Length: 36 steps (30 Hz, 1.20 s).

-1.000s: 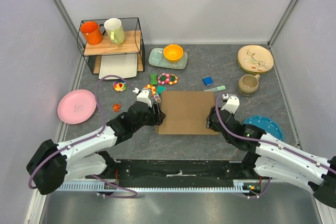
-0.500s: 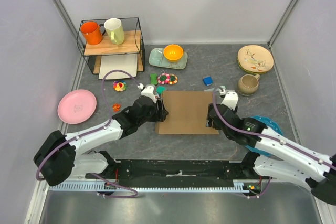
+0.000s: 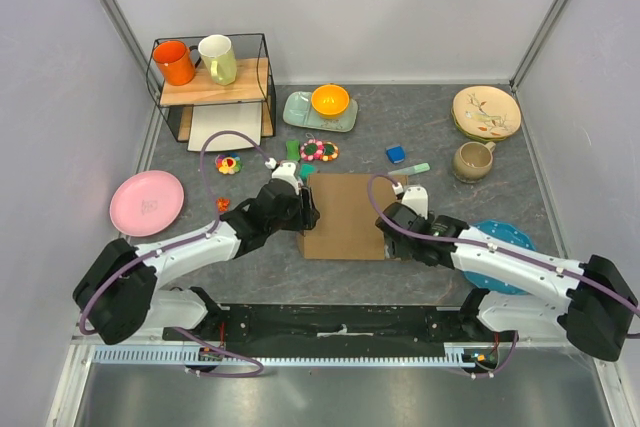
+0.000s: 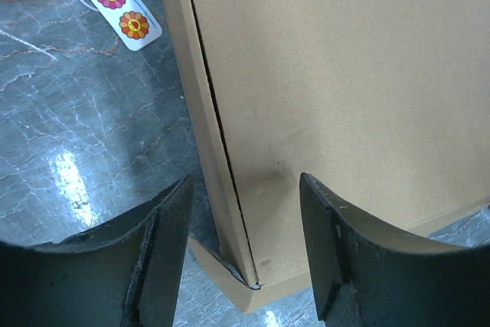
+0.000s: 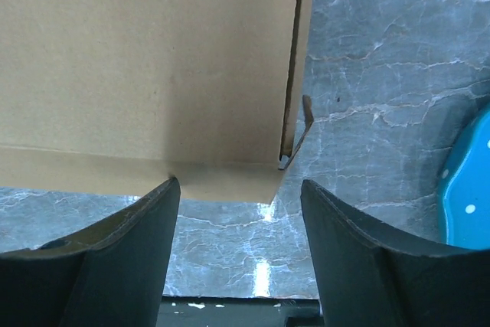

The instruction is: Fold the paper box

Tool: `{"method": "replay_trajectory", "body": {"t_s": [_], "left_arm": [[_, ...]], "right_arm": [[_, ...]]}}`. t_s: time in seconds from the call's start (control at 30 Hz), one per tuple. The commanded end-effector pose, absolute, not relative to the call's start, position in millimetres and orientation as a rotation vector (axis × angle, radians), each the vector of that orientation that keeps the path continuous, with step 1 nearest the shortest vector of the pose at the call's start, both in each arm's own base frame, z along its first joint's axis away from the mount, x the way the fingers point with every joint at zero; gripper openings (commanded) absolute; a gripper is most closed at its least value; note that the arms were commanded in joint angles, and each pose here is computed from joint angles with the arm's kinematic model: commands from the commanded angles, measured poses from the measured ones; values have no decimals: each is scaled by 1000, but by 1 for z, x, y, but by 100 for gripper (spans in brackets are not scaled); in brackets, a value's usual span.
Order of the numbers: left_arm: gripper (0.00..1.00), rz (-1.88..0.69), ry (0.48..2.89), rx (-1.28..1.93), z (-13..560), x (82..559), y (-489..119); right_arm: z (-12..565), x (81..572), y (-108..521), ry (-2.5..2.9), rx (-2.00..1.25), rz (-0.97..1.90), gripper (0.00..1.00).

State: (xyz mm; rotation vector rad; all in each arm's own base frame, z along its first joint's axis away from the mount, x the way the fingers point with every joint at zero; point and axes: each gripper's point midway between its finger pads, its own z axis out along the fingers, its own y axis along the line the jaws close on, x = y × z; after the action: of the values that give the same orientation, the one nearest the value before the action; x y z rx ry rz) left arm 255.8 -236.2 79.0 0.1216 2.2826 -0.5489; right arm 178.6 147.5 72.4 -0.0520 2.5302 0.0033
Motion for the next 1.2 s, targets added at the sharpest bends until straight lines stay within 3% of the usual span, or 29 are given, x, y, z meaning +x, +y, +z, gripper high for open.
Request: {"method": "replay_trajectory", "body": {"t_s": [0.0,0.23,0.43,0.6,0.8,0.97,1.1,1.17], "left_arm": [[64,-550,2226,123,99,271,-239],[70,-714,2185,69,103,269,-244],[66,-734,2305,127,70,265,-255],[64,-675,2344,97,54,266,-249],[65,-627,2323,78,56,272,-242],[65,-609,2339,72,50,274,-240],[64,-609,2358,73,42,271,-240],[58,-626,2358,71,38,268,-240]], "right_arm": [[68,176,151,2531,42,63,72],[83,195,153,2298,179,272,74],[58,193,153,2357,160,219,70],[118,219,136,2114,275,230,74],[152,251,113,1998,347,178,76],[120,274,114,2080,332,244,75],[75,273,132,2138,290,343,66],[59,266,140,2162,265,399,61]]}}
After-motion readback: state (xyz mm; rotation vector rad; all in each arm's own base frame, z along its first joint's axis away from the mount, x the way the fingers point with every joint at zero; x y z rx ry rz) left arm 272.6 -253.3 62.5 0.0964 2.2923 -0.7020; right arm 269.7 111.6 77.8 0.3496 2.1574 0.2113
